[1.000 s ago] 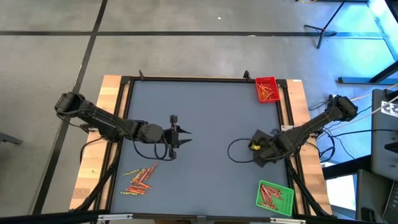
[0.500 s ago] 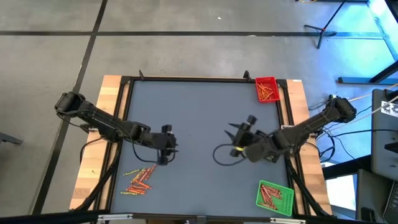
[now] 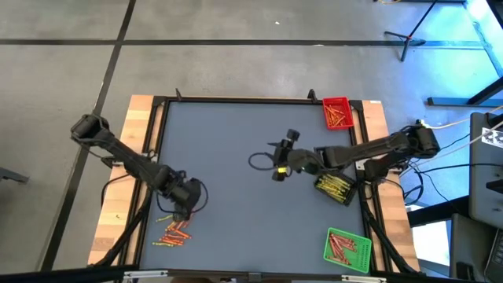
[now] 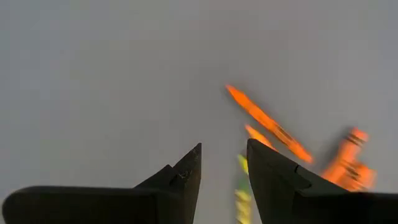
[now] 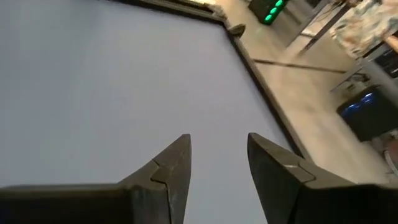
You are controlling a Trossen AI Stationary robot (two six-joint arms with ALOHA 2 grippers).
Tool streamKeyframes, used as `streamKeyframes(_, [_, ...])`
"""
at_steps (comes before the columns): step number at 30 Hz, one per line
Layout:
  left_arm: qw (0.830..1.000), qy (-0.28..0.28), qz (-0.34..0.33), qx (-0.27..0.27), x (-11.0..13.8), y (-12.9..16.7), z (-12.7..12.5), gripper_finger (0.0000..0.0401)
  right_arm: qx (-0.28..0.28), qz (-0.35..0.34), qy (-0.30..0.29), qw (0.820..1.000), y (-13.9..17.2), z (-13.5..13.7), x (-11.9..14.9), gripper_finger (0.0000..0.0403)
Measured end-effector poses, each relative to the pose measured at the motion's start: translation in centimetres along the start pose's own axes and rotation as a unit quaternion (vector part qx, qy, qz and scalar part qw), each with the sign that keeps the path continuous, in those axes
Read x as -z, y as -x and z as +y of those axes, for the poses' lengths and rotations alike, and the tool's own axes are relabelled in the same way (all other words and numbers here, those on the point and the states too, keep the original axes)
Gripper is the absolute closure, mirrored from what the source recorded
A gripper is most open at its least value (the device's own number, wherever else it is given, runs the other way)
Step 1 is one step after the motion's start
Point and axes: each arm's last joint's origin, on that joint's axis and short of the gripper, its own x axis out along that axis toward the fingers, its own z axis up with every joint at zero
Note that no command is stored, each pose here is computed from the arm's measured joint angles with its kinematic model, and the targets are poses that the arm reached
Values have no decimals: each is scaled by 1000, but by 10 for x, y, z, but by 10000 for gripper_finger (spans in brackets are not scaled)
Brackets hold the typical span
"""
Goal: Sort crayons
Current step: Put the green crayon into the black basket
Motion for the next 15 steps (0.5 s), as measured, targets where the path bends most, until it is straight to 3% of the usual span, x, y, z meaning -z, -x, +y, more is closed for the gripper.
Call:
streamKeyframes(5, [996, 60, 54, 29, 22, 3, -19, 290, -18, 16, 3, 1000, -17, -8, 7, 246])
streamKeyframes(15, [986, 122, 113, -2, 65, -18, -23, 290, -18, 5, 21, 1000, -21, -12, 5, 246])
